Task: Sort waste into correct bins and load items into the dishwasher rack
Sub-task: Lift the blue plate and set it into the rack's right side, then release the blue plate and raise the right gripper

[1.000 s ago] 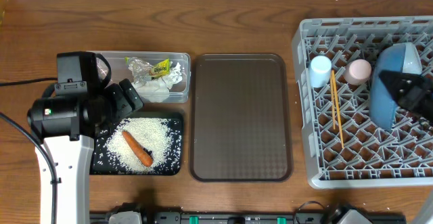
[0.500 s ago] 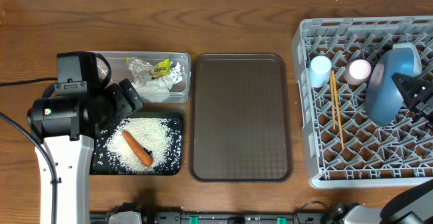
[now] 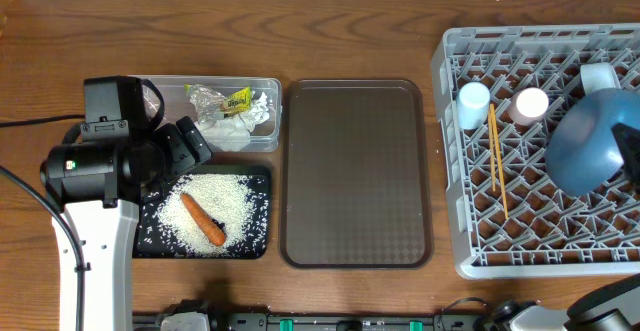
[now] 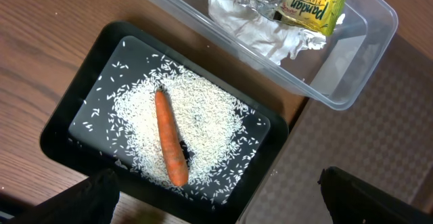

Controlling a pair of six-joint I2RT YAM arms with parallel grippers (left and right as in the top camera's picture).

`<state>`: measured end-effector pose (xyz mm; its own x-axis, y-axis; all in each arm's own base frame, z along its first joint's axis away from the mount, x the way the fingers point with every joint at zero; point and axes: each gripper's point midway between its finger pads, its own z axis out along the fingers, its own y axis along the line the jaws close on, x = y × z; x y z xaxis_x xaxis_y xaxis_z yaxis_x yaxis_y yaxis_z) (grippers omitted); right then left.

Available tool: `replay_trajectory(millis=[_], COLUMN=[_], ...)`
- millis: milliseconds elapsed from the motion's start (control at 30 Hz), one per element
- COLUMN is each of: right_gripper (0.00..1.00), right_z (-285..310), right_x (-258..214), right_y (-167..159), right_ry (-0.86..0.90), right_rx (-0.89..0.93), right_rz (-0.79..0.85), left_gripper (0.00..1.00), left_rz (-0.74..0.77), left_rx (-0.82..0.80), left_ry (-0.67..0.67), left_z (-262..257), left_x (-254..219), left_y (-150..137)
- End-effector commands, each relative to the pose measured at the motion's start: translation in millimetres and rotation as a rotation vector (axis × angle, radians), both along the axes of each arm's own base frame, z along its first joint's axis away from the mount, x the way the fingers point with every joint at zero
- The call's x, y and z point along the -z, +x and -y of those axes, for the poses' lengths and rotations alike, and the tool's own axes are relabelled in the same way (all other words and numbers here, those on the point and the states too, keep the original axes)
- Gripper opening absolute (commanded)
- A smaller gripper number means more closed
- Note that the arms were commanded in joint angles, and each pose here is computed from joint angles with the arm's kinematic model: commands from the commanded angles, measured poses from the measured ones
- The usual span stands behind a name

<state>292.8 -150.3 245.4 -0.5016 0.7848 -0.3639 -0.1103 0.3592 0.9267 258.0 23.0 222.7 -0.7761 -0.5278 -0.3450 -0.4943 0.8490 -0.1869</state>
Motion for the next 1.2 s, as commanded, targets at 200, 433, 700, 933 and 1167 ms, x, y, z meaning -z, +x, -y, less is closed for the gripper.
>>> replay_trajectory(millis=[200, 433, 700, 933, 1167], right_gripper=[0.33, 0.73, 0.76, 0.71, 0.7], right_z=[63.0, 91.7, 133.8, 127.3, 40.0], right_x=[67.0, 74.8, 40.9, 1.7, -4.7], right_y=[-26.0, -37.6, -48.4, -24.0, 35.0], right_ry=[0.016, -0.043, -0.228, -0.336, -0.495], right_rx=[0.275, 0.393, 0.554, 0.499, 0.143], right_rz=[-0.406, -0.533, -0.638, -0.551, -0.399], left_gripper=[0.98, 0.98, 0.98, 0.98, 0.98], left_rz=[0.007, 0.007, 0.007, 0.007, 0.007], left_rx=[-0.012, -0.012, -0.012, -0.012, -0.012], left_ry=[0.007, 0.007, 0.007, 0.007, 0.007], left_z=[-2.6, -2.6, -2.6, -2.6, -2.6], left_x=[-3.3, -3.3, -3.3, -3.3, -3.3], left_y=[0.4, 0.4, 0.4, 0.4, 0.4])
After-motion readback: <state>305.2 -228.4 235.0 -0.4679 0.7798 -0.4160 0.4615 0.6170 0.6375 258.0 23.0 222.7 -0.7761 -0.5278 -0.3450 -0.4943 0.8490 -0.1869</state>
